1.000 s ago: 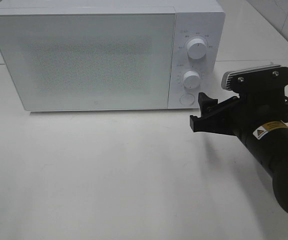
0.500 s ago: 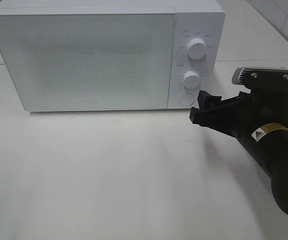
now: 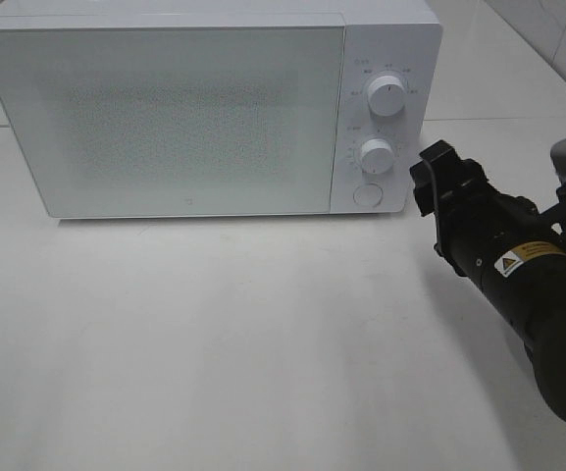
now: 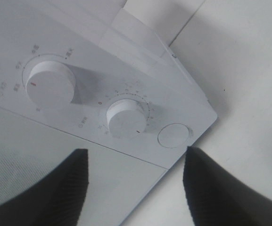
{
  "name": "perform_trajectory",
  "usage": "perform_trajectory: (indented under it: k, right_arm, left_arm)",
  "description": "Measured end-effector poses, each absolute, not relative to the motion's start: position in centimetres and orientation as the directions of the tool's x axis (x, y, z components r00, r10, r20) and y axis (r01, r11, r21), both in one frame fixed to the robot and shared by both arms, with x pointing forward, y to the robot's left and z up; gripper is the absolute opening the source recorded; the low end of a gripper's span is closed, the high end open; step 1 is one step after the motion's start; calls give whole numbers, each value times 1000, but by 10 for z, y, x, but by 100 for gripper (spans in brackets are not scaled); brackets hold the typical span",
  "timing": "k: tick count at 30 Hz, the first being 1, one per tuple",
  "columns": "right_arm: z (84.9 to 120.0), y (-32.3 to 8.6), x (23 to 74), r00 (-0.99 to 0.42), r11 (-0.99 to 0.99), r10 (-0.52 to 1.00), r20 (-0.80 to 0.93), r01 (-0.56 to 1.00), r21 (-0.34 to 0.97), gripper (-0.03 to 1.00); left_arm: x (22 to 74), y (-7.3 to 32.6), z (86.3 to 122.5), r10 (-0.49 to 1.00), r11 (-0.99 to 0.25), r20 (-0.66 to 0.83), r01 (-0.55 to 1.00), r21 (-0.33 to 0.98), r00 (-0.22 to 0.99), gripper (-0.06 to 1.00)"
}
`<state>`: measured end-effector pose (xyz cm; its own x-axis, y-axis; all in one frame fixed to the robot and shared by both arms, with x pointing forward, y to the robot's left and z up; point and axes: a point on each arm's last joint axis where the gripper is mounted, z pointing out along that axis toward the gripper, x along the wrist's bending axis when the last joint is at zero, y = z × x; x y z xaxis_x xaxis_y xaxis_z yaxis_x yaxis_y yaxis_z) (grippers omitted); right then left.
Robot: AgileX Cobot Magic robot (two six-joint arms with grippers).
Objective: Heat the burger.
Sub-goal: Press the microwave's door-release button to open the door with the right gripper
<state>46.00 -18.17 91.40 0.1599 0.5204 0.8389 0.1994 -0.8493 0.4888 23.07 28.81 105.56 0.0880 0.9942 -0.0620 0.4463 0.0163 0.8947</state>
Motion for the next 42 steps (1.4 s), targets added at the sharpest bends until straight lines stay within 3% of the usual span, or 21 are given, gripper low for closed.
perform_trajectory:
  k: [5,7,10,15,28,42]
  right_arm:
    - [913,-182,460,203,-939,331,921,164,302,43]
    - [911,-181,459,254,-977,190,948,142,158,26]
    - [910,-181,459,264,-982,165,950,138,132,22]
    - [904,-180,457,344,-989,94,934,137,49,1]
    - [900,-179,457,383,-992,57,922,127,9,1]
    - [885,-153,497,377,-998,49,925,59,28,1]
  left_arm:
    - [231,288,1056,994,16,-62,446,895,88,99]
    - [231,288,1056,994,16,-62,446,895,88,99]
    - [231,288,1056,994,16,-62,446,895,88,99]
    - [231,288,1056,994,16,-62,446,895,88,99]
    - [231,288,1056,994,16,-62,446,895,88,99]
    - [231,288,1056,994,16,-62,446,895,88,99]
